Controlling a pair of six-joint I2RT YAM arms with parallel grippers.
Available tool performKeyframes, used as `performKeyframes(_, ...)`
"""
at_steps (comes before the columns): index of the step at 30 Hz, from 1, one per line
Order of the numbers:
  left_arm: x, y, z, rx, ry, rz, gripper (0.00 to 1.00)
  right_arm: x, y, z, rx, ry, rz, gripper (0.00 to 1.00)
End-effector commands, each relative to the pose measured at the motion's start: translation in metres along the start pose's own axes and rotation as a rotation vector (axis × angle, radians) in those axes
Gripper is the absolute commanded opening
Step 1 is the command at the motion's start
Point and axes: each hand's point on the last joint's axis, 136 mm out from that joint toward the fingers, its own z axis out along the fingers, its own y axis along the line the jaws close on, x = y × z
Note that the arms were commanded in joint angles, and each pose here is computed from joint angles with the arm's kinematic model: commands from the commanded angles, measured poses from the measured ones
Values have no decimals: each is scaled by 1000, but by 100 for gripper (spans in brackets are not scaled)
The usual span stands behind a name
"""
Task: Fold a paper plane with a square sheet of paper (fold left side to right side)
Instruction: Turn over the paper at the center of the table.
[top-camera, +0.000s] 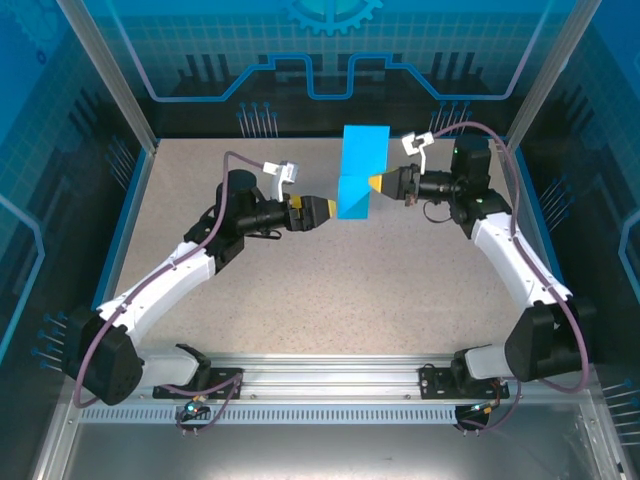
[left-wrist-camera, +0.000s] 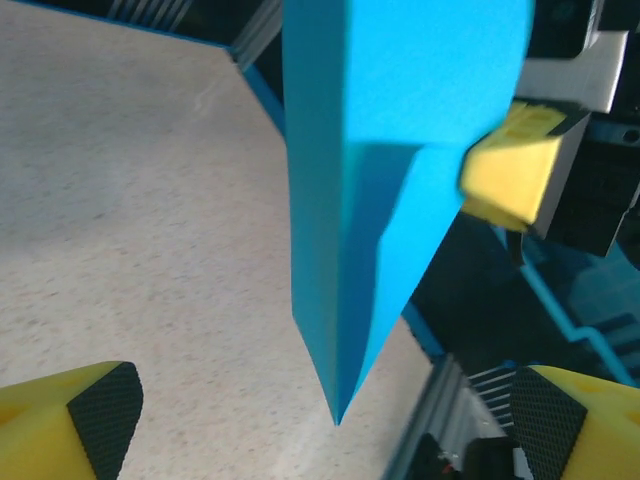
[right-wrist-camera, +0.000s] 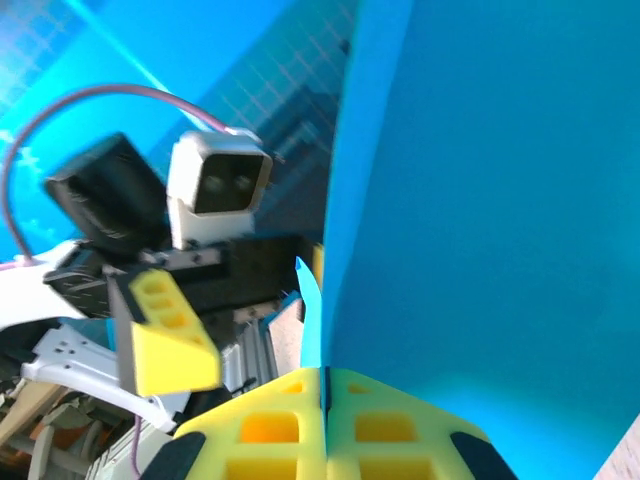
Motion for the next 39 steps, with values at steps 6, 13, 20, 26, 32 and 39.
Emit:
performKeyframes(6,-34,-56,1,251,-34,48,89,-12,62,9,-160,39,-82,3)
performKeyframes(13,-37,-64,-3,290,-62,51,51,-2,56,13,-148,66,-40,4)
performKeyframes(20,-31,-53,-4,251,-72,43,16,6,46,12,-117,91,-13,9)
performKeyframes(26,-26,-37,-3,161,-58,36,9,10,19,-4,53,79,21,40)
performKeyframes(32,4,10,-3,-199,37,118,7,44,-65,-49,583,123,136,74)
performKeyframes(39,56,79,-20,-874,307,309,4,149,-157,-143,1275,373,453,89)
